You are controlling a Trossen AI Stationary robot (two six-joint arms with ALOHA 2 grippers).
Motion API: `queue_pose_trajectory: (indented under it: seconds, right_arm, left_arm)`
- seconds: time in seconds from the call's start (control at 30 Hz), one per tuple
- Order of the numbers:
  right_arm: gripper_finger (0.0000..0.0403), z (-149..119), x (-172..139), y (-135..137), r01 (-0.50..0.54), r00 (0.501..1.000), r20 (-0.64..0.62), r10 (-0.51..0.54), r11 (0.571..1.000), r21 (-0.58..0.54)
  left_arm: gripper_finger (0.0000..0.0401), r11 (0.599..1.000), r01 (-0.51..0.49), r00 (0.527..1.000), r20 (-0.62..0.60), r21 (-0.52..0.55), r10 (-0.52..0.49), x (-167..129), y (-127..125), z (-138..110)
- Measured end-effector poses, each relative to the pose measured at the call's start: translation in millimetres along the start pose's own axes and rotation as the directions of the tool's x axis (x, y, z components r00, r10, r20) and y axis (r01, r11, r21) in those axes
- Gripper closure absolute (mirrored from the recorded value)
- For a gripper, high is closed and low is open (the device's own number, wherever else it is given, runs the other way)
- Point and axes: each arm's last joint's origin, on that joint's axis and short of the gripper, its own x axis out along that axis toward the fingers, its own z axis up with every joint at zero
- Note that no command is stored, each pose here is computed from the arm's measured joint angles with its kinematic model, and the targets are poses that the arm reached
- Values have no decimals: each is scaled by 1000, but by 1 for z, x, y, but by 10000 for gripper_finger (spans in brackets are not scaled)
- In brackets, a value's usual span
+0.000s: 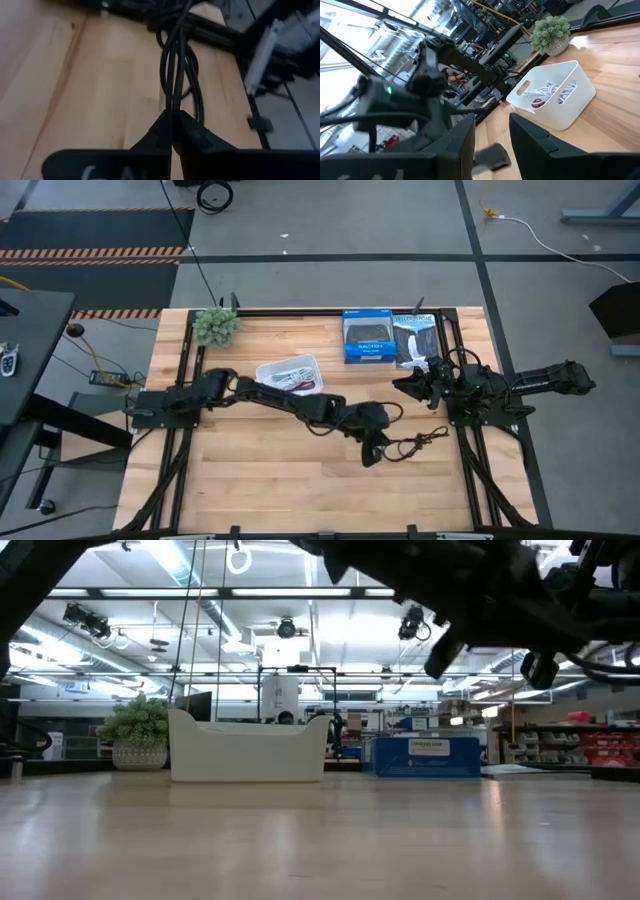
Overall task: Pick and place USB-C Cables
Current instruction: Put the black cable charger into the white bin
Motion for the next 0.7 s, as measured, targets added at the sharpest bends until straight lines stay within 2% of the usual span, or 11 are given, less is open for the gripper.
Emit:
queue_pose_trajectory:
  seconds: [0.17,0.47,0.53,0.7]
  right_arm:
    - [275,0,0,0,0,1000,0,0,1000,0]
    - [275,0,0,0,-1,1000,-1,1,1000,0]
    - [275,0,0,0,-2,1000,0,2,1000,0]
    - [275,0,0,0,-1,1000,-1,1,1000,0]
  left_arm:
    - [388,992,124,992,-5,21,-124,-24,3,25]
    - [389,964,264,964,40,4,-264,-78,9,69]
    - [389,958,287,956,67,-4,-286,-91,9,79]
    - [389,965,262,960,102,-13,-259,-123,15,97]
